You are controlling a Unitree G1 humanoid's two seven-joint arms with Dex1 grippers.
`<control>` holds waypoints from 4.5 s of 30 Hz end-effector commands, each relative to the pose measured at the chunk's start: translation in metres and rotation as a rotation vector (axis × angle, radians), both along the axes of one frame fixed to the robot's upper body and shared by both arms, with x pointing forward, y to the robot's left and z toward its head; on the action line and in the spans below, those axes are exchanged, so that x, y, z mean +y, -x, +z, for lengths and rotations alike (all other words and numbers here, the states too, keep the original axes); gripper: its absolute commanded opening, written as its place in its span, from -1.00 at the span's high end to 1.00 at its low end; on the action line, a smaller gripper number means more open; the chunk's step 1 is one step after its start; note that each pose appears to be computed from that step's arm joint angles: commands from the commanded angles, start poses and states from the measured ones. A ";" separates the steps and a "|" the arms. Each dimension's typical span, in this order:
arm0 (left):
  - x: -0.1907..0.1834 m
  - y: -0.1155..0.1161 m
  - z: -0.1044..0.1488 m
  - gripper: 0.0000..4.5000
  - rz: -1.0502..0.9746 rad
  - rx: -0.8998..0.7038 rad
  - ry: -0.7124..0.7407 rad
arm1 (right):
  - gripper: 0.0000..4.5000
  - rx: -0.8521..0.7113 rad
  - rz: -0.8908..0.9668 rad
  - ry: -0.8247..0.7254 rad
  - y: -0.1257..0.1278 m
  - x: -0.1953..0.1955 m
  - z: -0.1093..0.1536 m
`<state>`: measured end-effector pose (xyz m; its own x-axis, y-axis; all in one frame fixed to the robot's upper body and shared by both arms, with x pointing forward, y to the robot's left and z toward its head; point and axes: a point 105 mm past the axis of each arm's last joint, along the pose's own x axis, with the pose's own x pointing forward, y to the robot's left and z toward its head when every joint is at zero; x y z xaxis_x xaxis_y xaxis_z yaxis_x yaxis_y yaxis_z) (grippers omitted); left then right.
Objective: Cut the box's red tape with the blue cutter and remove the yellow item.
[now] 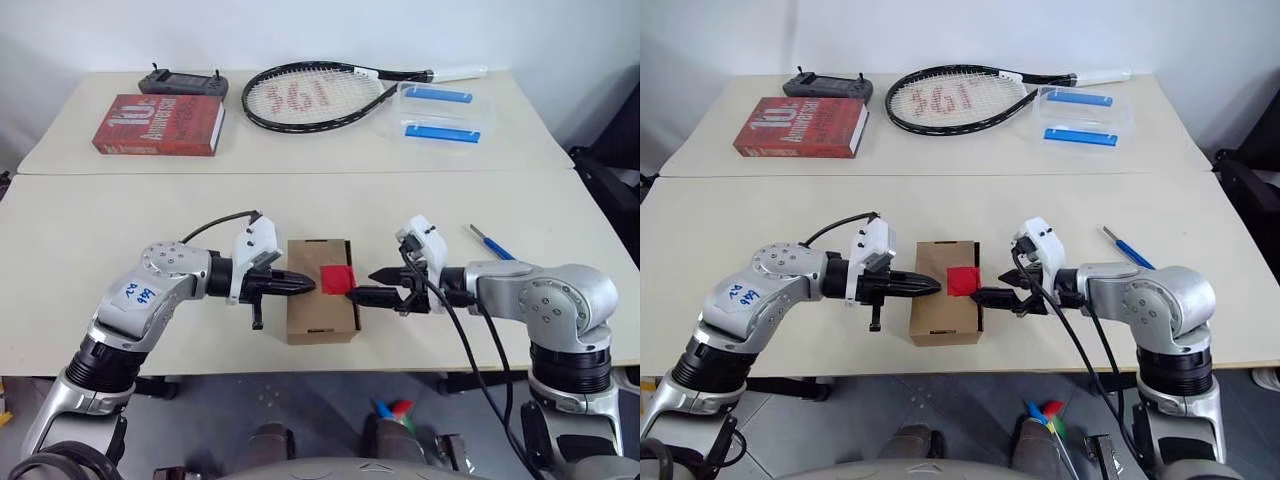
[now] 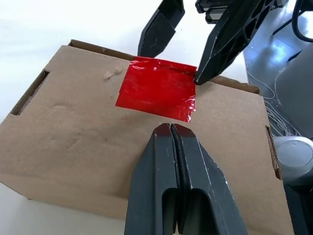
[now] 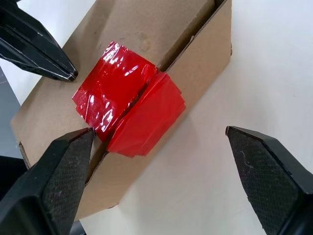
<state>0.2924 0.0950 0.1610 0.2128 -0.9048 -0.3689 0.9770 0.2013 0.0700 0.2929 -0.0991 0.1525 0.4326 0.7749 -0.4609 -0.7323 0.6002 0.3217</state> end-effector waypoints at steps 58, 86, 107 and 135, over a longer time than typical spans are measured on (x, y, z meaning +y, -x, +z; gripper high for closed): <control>-0.001 0.005 -0.037 1.00 -0.015 0.069 -0.035 | -0.98 0.272 0.031 -0.118 0.008 -0.039 0.000; 0.003 0.009 -0.034 1.00 0.000 0.070 -0.043 | 0.41 0.365 0.042 -0.024 -0.025 0.000 -0.052; 0.000 0.007 -0.034 1.00 0.011 0.056 -0.033 | 0.98 0.424 0.090 0.005 -0.015 0.016 -0.067; -0.072 -0.018 -0.029 1.00 0.017 -0.150 0.273 | 0.98 0.298 -0.131 0.221 -0.035 -0.078 0.041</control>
<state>0.3101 0.0253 0.1421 0.2535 -0.9665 -0.0410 0.9565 0.2441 0.1600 0.3255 -0.1761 0.1757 0.3024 0.6017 -0.7392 -0.5093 0.7575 0.4083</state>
